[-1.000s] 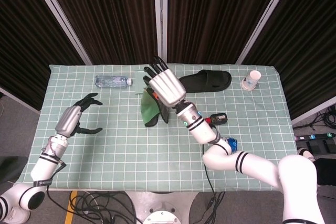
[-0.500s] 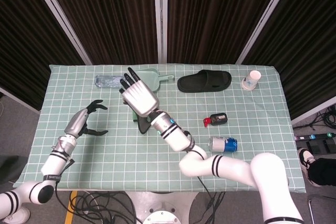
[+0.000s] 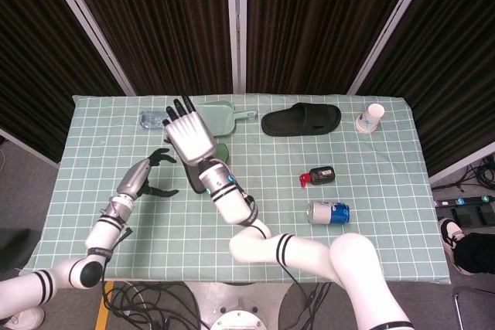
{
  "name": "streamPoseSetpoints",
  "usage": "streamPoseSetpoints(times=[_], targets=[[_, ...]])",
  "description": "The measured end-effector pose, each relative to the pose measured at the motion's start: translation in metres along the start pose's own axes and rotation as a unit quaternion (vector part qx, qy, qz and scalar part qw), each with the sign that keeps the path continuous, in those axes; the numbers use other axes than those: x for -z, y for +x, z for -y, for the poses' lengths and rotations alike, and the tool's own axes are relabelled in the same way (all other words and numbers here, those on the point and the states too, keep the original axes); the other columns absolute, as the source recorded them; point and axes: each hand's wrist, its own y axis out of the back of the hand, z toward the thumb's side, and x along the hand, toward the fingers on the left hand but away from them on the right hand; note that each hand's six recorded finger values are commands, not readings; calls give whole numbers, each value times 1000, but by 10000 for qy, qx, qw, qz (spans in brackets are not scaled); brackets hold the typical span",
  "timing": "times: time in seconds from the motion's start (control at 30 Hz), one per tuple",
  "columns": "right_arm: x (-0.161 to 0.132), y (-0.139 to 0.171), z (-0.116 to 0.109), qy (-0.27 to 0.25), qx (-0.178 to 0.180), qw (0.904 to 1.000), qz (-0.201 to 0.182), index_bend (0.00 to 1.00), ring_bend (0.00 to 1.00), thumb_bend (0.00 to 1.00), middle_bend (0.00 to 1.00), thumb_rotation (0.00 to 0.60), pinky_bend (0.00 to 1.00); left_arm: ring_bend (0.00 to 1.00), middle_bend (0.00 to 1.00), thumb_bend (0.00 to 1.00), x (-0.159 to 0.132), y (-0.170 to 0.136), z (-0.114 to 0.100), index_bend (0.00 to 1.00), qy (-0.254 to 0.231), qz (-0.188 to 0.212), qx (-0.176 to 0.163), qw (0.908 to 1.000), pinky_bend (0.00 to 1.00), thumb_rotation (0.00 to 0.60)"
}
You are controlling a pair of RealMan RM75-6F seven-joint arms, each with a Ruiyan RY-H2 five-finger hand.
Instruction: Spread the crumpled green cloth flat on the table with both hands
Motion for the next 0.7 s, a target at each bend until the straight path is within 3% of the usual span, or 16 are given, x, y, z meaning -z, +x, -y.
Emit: streamPoseSetpoints(times=[0.33,0.57,0.7], targets=[[8,-7,0,-287,-3,9990,347,744,154,533,269,599,74,200,213,0,-2,24,16,415,-319,-473,9,9984,241,524],[2,-3,-3,-527,7,9981,321,743,154,533,268,599,75,200,233,1,-1,39,29,477,-427,-731,14,9964,244,584],[2,2,-5,-634,33,9975,298,740,155,532,269,599,75,200,265,36,2,44,32,560,-564,-854,-118,9947,246,600]])
